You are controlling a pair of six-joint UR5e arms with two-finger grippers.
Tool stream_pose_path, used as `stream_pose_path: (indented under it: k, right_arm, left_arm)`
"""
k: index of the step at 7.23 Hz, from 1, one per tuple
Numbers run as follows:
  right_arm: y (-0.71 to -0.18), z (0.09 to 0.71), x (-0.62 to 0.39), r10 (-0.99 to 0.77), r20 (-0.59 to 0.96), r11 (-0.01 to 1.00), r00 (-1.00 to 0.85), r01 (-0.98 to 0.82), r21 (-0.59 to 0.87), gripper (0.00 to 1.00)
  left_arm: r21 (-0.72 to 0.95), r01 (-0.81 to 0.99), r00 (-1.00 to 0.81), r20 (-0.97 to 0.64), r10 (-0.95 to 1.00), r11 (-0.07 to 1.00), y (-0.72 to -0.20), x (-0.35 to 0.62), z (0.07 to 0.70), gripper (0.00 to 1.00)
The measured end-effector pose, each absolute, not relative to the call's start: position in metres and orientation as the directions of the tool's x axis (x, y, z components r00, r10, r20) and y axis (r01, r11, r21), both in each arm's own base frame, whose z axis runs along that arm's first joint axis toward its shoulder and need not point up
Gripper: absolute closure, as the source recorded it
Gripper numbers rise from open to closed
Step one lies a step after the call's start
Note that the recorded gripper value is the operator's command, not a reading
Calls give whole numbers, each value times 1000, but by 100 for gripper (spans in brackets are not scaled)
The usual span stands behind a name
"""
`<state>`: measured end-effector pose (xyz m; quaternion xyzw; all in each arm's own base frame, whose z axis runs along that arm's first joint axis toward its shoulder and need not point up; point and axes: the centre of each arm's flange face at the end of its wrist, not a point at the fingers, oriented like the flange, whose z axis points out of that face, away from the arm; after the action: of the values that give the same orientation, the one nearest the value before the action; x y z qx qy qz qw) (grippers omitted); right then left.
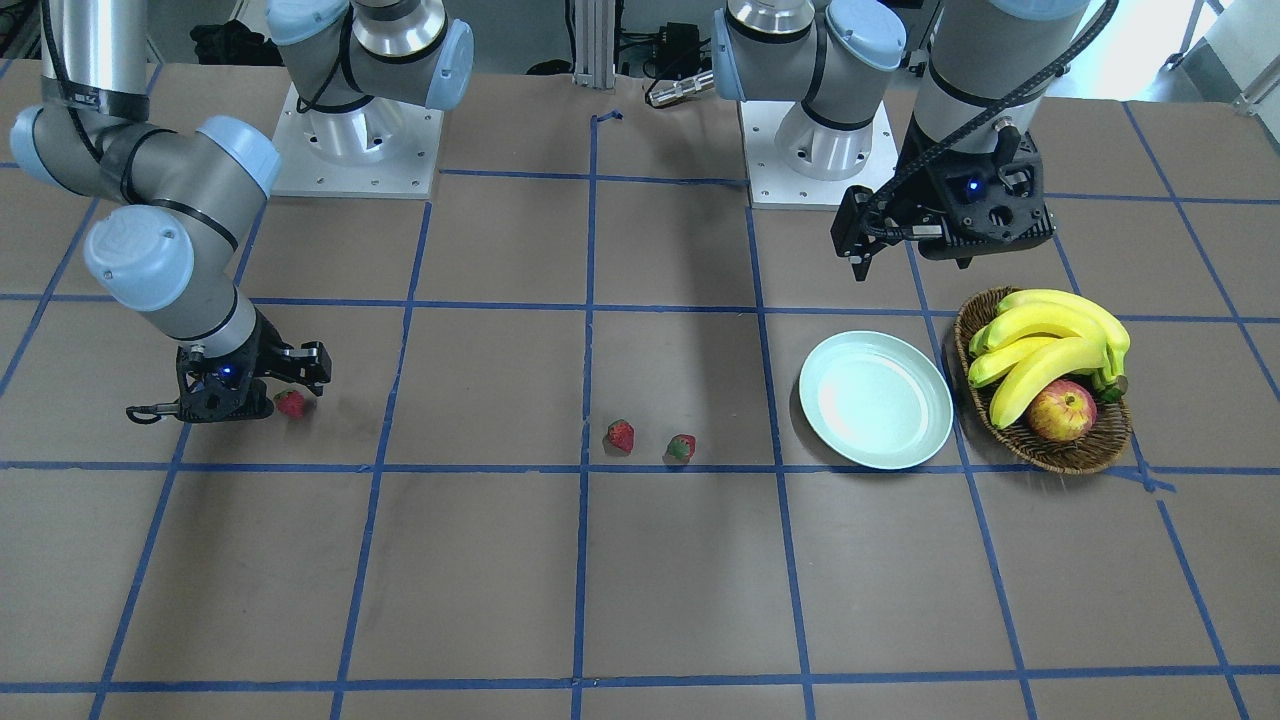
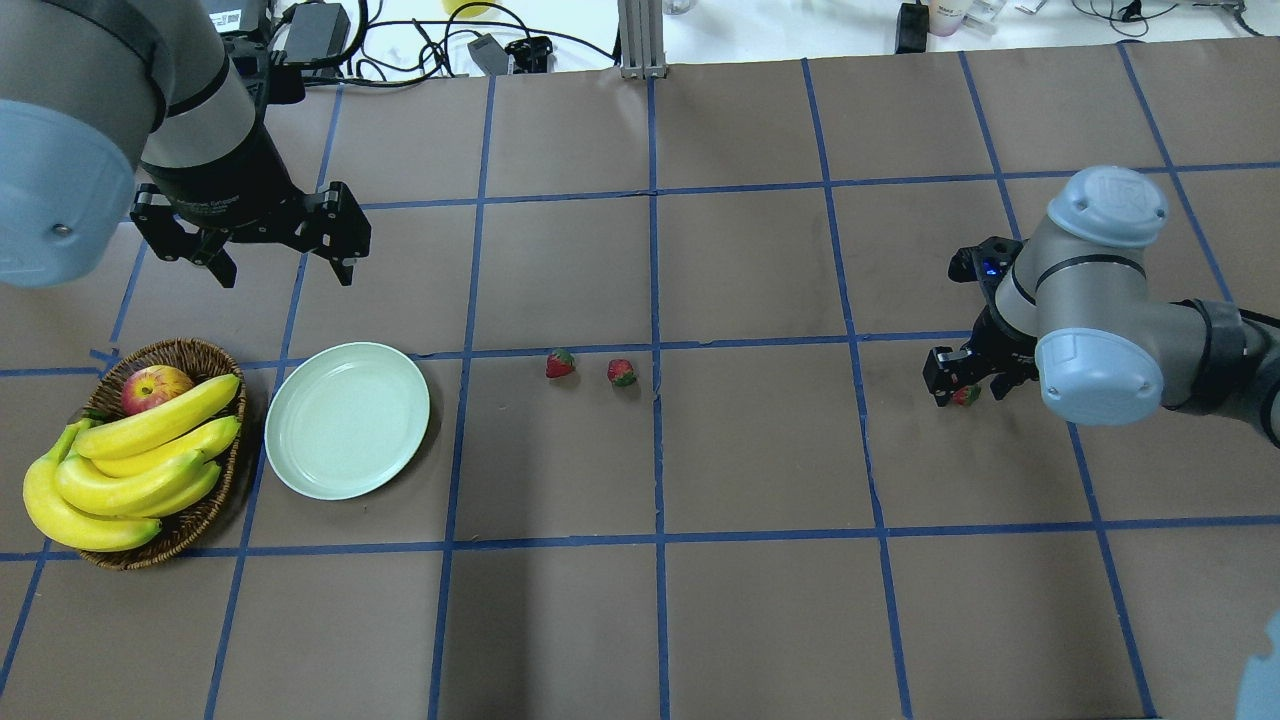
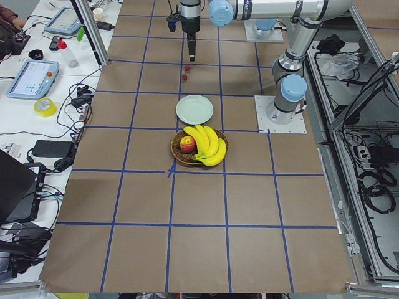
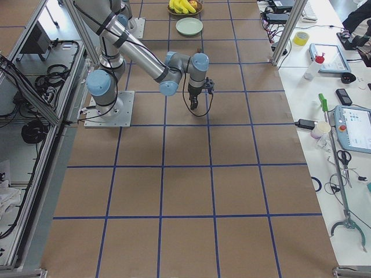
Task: Collect all strawberries into plate
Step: 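Move the right gripper to the last strawberry and grasp it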
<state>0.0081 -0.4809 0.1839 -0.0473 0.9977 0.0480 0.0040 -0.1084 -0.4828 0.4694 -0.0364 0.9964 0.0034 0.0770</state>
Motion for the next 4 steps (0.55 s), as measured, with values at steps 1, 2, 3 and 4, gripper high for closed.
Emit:
stream_pose_path:
  k: [1,2,3,4]
  right_arm:
    - [-482,178,8,-93,-10,991,-996,-94,95,84]
    - [-483,177,7,-92,-7,991,-996,-93,93,86]
    - [-483,177,7,-91,-5,992,-996,-92,91,86]
    - [-485,180,8,-80,-3,993,-997,-80,85,81]
  left_arm:
    - [0,-72,-985,-154,-72,997,-483,-108,470,0]
    - [0,-72,-985,-154,-71,997,-483,-108,470,0]
    - [1,-72,-986,-154,-71,997,-483,-108,469,0]
    - [2,-71,-986,-154,-70,997,-483,-108,469,0]
